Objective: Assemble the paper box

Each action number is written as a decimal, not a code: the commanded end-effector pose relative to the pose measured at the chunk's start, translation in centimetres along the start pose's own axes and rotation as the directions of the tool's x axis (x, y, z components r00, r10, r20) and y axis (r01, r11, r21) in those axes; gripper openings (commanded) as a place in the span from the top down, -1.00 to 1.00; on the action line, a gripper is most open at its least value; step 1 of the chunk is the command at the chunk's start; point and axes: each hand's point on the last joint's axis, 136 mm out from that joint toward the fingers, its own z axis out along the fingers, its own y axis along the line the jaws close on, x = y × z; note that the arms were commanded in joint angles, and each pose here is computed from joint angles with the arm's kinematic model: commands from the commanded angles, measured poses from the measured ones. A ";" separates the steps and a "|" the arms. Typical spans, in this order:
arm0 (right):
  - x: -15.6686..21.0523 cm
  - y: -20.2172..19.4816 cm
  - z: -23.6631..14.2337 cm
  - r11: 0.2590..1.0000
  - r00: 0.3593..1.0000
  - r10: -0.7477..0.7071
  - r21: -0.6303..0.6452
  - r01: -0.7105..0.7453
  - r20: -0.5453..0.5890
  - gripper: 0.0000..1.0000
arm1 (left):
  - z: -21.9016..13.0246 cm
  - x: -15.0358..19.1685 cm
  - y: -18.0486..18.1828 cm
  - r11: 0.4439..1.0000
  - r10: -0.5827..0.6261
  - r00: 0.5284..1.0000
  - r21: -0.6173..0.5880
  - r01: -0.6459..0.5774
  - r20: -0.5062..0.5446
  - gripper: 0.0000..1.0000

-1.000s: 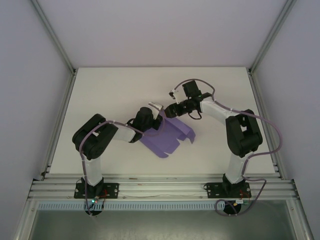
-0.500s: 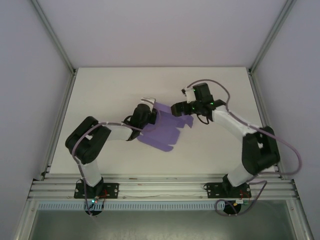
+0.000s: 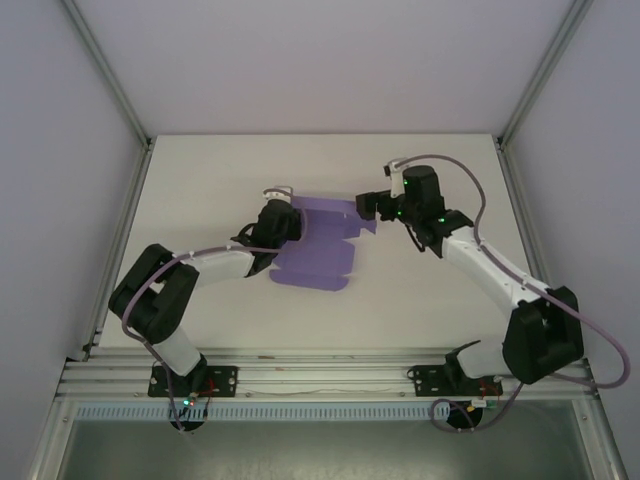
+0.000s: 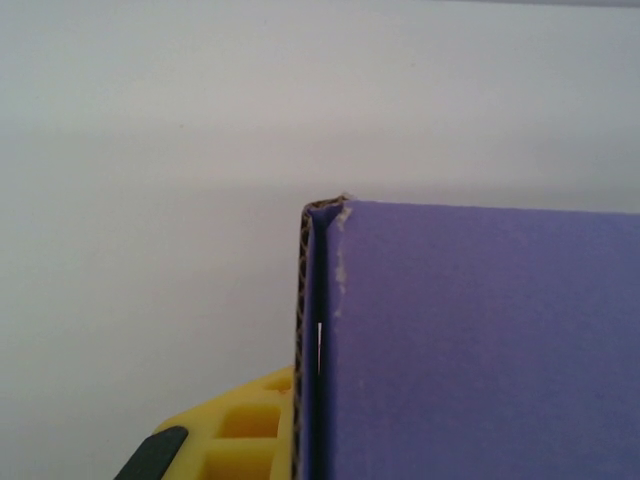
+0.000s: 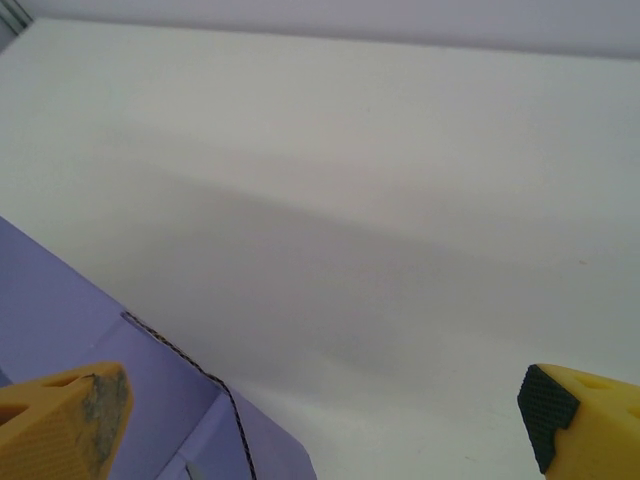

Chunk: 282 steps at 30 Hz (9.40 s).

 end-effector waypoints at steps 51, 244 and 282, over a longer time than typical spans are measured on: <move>2.3 -0.3 2.4 0.978 0.992 0.109 0.171 -0.117 0.057 -0.99 | -2.1 -4.8 3.4 0.976 -0.208 0.978 -0.065 0.209 0.020 1.00; -1.3 -1.7 -5.8 0.926 0.916 0.309 0.136 -0.351 0.257 -1.00 | -9.8 -1.5 -4.1 0.519 0.748 0.662 0.665 -0.536 -0.050 1.00; 5.4 -7.9 -8.4 0.850 0.901 0.397 0.300 -0.432 0.173 -0.99 | -0.8 8.0 -12.7 0.153 0.978 0.029 0.612 -0.776 -0.207 -0.32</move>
